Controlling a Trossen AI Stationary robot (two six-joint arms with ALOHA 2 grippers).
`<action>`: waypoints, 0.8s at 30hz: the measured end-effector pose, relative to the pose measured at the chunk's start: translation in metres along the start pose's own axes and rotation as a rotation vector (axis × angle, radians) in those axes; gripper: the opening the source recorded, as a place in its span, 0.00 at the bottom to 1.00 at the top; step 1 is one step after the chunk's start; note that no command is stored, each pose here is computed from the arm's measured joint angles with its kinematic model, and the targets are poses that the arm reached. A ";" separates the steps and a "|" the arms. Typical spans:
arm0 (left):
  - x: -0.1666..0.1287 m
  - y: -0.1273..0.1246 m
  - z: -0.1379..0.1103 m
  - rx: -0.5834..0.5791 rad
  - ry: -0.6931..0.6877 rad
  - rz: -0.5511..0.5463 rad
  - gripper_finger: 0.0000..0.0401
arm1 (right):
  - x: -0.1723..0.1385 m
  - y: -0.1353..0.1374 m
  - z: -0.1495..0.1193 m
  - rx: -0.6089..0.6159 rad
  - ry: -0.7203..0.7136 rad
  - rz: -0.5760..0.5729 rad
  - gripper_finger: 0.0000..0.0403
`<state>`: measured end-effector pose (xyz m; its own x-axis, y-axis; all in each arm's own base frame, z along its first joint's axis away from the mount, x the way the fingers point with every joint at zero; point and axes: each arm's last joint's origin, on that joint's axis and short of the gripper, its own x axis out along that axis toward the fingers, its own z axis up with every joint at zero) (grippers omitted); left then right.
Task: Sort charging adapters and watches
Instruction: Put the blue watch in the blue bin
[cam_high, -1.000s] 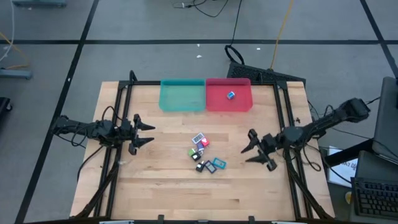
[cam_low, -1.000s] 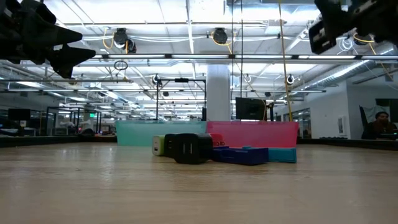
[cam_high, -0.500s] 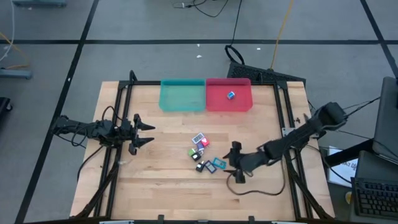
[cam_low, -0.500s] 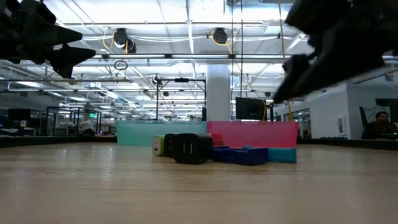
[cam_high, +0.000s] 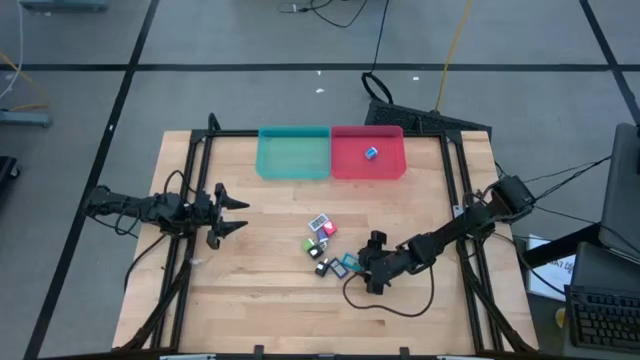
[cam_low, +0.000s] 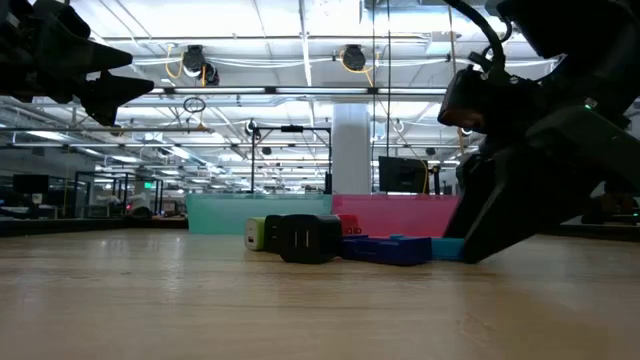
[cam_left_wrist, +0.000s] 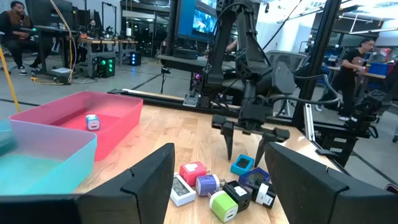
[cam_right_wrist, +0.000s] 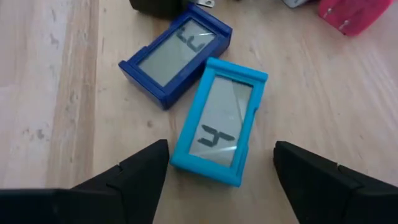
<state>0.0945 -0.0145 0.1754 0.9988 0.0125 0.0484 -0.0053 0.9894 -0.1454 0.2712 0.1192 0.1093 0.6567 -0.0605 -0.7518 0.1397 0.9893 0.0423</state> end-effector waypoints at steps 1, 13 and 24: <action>0.000 0.000 0.000 0.000 0.000 0.000 0.63 | 0.001 0.000 0.000 0.003 0.001 -0.002 0.68; 0.000 0.000 0.000 0.000 0.000 0.000 0.63 | -0.004 -0.002 0.002 -0.065 -0.004 0.000 0.40; 0.000 0.000 0.000 0.000 0.000 0.000 0.63 | -0.043 -0.017 0.014 -0.159 -0.021 -0.135 0.39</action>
<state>0.0945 -0.0145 0.1754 0.9988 0.0127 0.0480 -0.0056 0.9894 -0.1453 0.2511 0.1029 0.1503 0.6555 -0.1956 -0.7294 0.1103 0.9803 -0.1637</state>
